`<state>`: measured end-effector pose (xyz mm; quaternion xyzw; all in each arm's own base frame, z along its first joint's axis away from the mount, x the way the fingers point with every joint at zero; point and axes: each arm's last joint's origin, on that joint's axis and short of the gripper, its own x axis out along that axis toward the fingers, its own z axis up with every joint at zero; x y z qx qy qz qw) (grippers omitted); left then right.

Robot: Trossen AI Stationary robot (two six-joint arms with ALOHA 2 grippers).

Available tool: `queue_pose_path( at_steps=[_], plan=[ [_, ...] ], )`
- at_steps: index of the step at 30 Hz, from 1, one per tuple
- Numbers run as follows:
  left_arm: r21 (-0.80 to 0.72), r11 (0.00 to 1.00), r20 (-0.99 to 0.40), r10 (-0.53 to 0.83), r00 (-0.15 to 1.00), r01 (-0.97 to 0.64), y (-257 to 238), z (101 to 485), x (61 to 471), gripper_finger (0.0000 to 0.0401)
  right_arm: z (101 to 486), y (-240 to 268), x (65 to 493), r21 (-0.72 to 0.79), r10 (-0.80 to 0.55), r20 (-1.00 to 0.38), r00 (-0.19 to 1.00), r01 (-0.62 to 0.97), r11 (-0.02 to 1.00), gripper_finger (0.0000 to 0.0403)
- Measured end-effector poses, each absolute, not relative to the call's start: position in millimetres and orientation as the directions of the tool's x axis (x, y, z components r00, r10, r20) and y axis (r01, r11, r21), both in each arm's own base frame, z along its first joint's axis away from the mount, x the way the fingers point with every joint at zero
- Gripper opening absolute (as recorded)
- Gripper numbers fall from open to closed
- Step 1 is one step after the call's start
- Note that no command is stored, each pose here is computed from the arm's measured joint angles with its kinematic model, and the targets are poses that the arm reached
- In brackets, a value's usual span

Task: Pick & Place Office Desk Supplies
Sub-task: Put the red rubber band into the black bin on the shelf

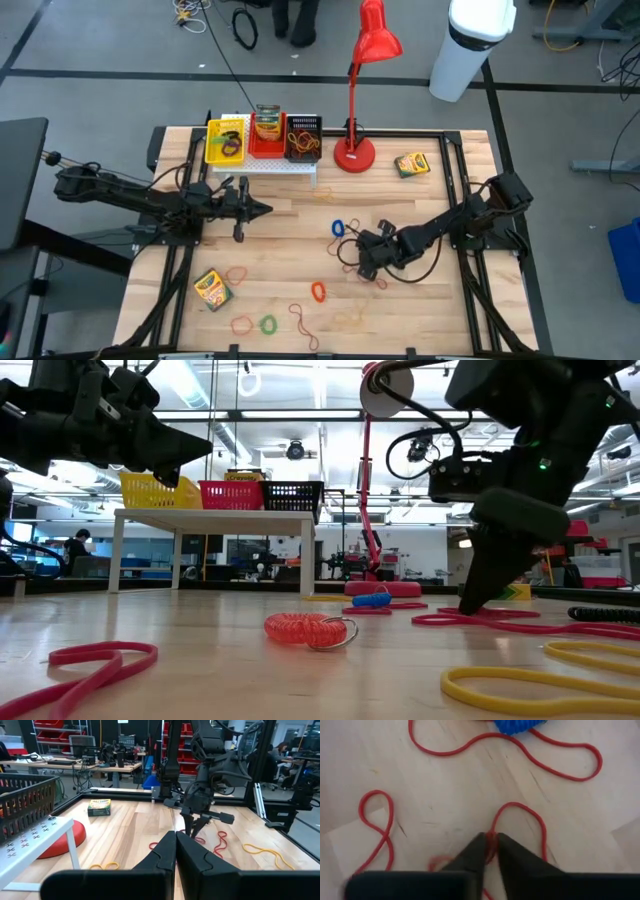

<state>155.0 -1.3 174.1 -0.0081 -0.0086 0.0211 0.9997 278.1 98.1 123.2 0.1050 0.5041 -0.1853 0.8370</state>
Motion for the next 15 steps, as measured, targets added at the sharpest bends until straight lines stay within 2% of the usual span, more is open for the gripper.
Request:
queue_pose_path(
  at_steps=[2,7,11,15],
  plan=[
    [-0.016,0.999,0.017,0.042,0.999,-0.042,-1.3,174.1,155.0,0.0018,123.3,98.1,278.1,-0.021,-0.205,-0.883,0.423,0.4,0.916,0.0011],
    [-0.021,0.999,0.017,0.042,0.999,-0.042,-1.3,174.1,155.0,0.0019,137.4,100.1,284.9,-0.045,-0.22,-0.873,0.434,0.379,0.924,0.0026],
    [-0.035,0.999,0.017,0.042,0.999,-0.042,-1.3,174.3,155.0,0.0018,164.8,100.7,290.6,-0.086,-0.264,-0.842,0.47,0.367,0.926,0.0006],
    [-0.016,0.998,0.038,0.067,0.997,-0.067,-0.2,176.3,155.0,0.0018,200.4,100.9,295.2,-0.114,-0.301,-0.808,0.506,0.368,0.923,0.0014]
  ],
)
